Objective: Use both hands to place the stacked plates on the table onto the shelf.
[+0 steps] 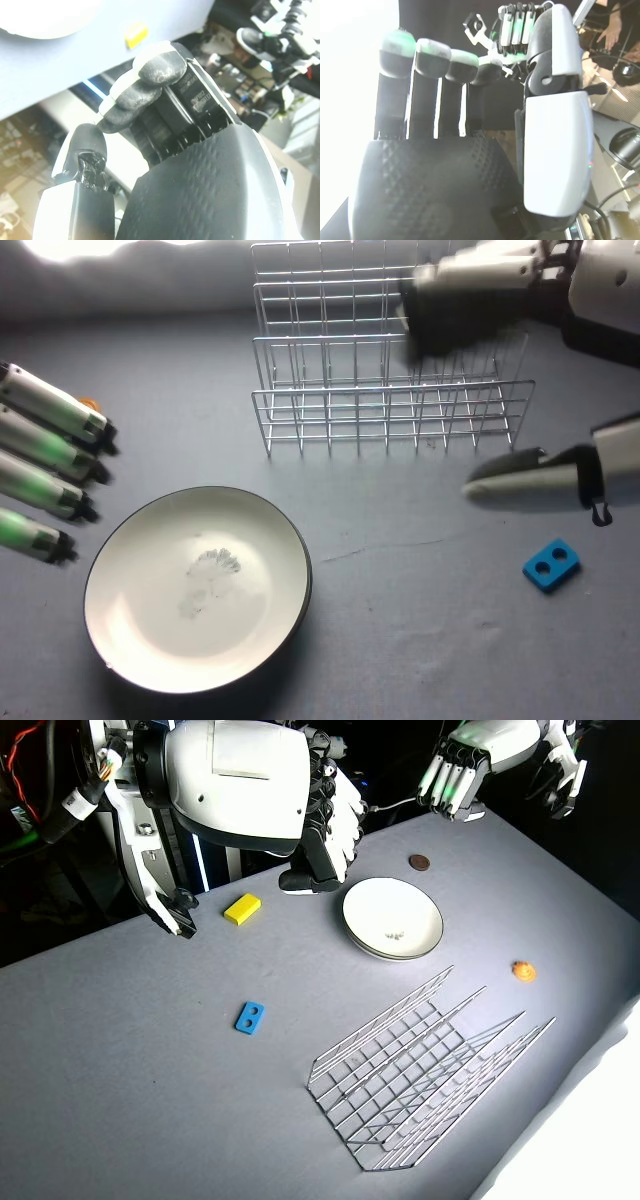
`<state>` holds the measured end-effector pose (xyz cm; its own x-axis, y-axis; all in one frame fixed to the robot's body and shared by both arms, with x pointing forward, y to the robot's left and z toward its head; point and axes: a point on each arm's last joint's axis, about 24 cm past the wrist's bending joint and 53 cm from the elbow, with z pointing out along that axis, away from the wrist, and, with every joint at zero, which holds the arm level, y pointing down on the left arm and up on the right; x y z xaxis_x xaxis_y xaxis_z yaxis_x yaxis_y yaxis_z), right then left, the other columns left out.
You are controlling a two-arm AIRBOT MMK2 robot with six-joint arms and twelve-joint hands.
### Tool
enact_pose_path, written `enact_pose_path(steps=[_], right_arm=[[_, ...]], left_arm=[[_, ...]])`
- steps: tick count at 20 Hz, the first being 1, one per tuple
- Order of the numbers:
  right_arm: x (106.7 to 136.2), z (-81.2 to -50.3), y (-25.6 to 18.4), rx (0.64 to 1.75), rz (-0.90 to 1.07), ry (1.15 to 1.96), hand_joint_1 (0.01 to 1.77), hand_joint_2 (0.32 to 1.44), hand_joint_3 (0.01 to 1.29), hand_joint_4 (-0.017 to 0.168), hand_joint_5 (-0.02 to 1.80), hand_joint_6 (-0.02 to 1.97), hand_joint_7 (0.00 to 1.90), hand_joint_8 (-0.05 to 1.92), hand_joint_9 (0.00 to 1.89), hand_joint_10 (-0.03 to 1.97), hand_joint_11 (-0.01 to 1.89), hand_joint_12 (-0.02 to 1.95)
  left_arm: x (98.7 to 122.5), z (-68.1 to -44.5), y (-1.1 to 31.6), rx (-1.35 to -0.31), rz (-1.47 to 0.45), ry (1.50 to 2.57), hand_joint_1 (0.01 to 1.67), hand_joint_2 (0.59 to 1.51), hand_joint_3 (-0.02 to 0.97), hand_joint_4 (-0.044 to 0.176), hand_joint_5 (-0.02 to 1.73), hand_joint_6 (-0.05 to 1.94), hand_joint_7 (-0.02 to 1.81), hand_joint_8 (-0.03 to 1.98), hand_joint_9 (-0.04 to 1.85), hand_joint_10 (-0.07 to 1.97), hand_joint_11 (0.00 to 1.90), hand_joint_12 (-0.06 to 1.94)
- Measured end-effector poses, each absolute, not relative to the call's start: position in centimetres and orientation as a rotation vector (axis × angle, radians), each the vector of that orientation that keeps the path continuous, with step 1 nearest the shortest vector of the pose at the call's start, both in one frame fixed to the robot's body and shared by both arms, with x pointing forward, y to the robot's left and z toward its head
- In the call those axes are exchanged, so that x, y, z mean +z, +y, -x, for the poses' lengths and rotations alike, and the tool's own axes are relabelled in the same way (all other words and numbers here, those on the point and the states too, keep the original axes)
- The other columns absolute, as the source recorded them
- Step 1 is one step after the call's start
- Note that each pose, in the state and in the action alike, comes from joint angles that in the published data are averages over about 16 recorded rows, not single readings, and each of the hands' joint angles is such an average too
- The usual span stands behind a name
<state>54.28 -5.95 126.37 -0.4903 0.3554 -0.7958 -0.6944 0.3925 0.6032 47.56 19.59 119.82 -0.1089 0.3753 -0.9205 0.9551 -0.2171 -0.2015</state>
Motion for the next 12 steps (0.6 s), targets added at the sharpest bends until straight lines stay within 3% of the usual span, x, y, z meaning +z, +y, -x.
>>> enact_pose_path(steps=[8,12], right_arm=[[126.21,-53.95,-5.54,1.31,0.327,1.646,0.11,1.02,0.04,-0.004,0.05,0.2,0.07,0.19,0.08,0.19,0.09,0.17],[125.86,-53.65,-5.13,1.323,0.353,1.66,0.02,1.03,0.01,-0.003,0.02,0.02,0.02,0.01,0.01,0.01,0.02,0.0]], left_arm=[[119.89,-48.07,20.02,-1.308,-1.593,1.482,0.02,1.111,0.035,0.006,0.04,0.16,0.04,0.1,0.05,0.1,0.05,0.11],[119.94,-48.41,20.25,-1.293,-1.593,1.478,0.02,1.112,0.022,0.006,0.02,-0.01,0.01,-0.01,0.01,0.01,0.02,0.0]])
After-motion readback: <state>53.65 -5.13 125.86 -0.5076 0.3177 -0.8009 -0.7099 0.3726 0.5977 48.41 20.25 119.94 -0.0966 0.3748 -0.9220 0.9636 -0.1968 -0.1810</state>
